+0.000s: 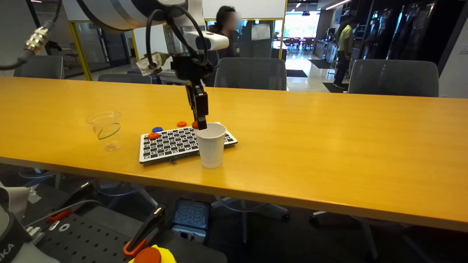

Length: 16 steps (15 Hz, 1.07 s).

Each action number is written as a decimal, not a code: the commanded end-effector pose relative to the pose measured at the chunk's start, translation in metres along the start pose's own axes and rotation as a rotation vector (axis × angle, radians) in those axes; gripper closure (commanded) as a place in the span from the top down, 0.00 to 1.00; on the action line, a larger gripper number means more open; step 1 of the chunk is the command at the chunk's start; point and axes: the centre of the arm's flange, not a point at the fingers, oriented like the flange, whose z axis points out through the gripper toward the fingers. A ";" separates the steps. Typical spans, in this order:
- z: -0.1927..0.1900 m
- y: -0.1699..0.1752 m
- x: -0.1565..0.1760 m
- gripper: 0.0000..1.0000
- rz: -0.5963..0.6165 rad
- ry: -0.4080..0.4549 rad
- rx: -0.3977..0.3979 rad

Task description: Put the four orange rings inside the white cup, put the blue ring inside the clear cup

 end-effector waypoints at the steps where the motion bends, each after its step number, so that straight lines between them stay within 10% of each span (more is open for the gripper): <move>1: 0.002 -0.008 0.021 0.25 0.031 0.022 0.009; 7: 0.008 -0.011 0.037 0.25 0.051 0.024 0.015; 8: 0.009 -0.011 0.038 0.67 0.070 0.019 0.019; 16: -0.009 -0.017 0.029 1.00 0.040 0.030 0.038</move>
